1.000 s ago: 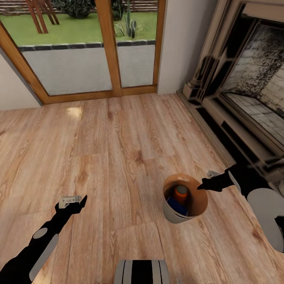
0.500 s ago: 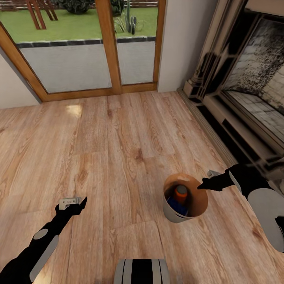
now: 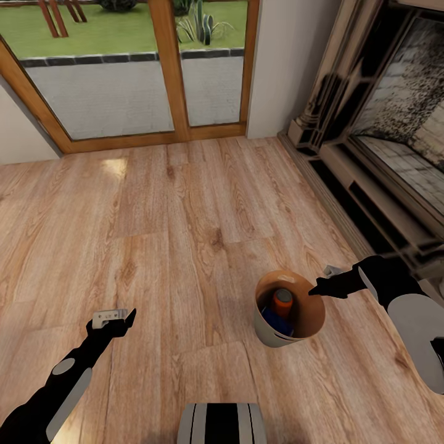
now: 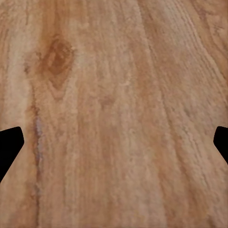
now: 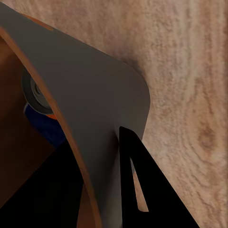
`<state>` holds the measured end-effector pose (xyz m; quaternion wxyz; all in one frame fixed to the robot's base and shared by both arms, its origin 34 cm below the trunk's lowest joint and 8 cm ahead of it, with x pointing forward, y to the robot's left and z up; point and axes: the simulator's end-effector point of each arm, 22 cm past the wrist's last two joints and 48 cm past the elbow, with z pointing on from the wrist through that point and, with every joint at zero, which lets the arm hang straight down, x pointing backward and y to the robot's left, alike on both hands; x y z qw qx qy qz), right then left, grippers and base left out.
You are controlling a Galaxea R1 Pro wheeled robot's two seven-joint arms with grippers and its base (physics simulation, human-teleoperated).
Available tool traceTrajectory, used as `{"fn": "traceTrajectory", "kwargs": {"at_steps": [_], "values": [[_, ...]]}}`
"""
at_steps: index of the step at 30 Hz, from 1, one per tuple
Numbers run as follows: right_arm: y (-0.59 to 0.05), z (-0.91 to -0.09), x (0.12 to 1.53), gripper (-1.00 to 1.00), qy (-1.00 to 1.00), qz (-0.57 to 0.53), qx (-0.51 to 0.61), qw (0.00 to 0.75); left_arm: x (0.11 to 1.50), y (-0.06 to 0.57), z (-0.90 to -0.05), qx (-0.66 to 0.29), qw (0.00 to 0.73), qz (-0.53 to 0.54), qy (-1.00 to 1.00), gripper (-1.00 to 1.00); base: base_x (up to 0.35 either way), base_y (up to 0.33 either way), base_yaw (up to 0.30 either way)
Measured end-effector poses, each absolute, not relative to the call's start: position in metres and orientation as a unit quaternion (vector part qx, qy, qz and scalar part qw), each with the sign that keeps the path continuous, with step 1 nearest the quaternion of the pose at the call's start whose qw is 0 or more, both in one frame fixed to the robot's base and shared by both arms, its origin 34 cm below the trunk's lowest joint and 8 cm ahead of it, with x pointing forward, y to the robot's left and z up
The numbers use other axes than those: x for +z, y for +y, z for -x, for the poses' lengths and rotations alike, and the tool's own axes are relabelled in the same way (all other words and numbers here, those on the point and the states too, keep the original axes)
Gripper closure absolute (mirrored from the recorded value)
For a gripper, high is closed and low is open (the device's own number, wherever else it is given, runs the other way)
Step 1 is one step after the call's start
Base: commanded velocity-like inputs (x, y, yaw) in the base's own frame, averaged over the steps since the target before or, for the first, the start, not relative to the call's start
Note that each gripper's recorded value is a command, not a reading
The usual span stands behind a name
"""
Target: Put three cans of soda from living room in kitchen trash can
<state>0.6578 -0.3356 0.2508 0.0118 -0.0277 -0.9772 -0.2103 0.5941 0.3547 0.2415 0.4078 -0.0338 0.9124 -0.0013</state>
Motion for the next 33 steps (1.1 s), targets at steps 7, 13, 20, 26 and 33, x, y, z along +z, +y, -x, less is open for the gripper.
{"fn": "traceTrajectory", "kwargs": {"at_steps": [7, 13, 20, 26, 33], "values": [[-0.3356, -0.6578, 0.2508, 1.00, -0.977, 0.028, -0.210, 0.012, 0.2413, 0.3545, -0.5938, -0.002, 0.408, 0.034, 0.913, -1.00, 0.000, 0.000, 0.000], [-0.3392, -0.6579, 0.2490, 1.00, -0.975, 0.043, -0.217, 0.014, 0.2340, 0.3550, -0.5897, -0.001, 0.401, 0.034, 0.915, -1.00, 0.000, 0.000, 0.000], [-0.3392, -0.6579, 0.2490, 1.00, -0.975, 0.043, -0.217, 0.014, 0.2342, 0.3548, -0.5900, -0.001, 0.402, 0.034, 0.915, -1.00, 0.000, 0.000, 0.000], [-0.3392, -0.6580, 0.2490, 1.00, -0.975, 0.043, -0.217, 0.014, 0.2341, 0.3547, -0.5900, -0.001, 0.402, 0.034, 0.915, -1.00, 0.000, 0.000, 0.000], [-0.3319, -0.6544, 0.2439, -1.00, -0.975, 0.036, -0.219, 0.019, 0.2335, 0.3544, -0.5897, -0.002, 0.401, 0.034, 0.915, -1.00, 0.000, 0.000, 0.000]]}}
